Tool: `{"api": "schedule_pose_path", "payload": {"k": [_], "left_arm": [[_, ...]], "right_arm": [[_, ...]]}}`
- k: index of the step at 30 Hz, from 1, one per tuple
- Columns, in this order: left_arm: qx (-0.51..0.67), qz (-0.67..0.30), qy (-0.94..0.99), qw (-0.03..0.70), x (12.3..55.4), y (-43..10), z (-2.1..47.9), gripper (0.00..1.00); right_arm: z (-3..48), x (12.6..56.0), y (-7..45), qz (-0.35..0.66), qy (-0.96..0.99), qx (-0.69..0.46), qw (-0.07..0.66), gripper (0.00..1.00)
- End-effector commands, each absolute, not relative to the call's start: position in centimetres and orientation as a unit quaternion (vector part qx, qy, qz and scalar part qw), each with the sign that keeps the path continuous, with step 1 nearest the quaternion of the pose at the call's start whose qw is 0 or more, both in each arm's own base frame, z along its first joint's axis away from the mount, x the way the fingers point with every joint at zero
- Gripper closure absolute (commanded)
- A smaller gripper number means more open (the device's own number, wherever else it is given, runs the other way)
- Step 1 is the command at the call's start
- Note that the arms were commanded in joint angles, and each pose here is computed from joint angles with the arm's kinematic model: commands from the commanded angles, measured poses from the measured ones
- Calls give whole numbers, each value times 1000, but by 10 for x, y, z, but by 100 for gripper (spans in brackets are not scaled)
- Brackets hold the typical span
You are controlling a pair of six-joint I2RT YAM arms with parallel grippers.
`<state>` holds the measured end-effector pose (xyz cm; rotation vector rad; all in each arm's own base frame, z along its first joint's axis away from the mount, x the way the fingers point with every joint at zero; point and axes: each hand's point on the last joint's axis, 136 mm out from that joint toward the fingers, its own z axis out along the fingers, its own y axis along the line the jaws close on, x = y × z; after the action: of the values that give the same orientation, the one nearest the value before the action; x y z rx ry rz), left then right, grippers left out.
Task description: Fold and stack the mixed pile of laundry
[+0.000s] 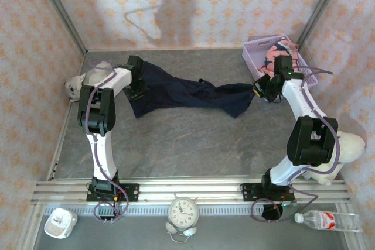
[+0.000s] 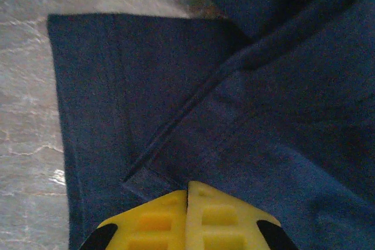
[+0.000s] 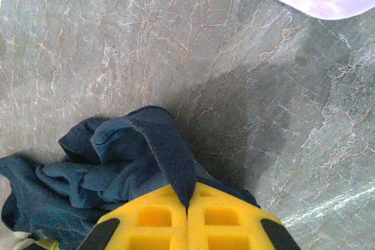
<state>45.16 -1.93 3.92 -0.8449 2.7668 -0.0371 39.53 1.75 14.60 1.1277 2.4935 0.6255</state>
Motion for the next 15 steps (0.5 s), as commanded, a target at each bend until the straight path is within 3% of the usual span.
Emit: {"api": "schedule_pose_path", "payload": {"k": [1,6,11,12,15], "left_arm": [[-291,-9,943,163,459,-10,90,100],[-287,-17,938,191,463,-9,119,100],[-286,-17,944,167,456,-10,95,100],[-286,-14,945,159,453,-9,86,90],[-293,-14,946,141,445,-7,64,78]], "right_arm": [[163,407,8,208,876,388,197,100],[164,410,10,217,873,388,199,100],[156,405,14,225,872,391,191,100],[155,404,14,225,871,393,190,100],[155,399,13,222,872,393,191,100]]}}
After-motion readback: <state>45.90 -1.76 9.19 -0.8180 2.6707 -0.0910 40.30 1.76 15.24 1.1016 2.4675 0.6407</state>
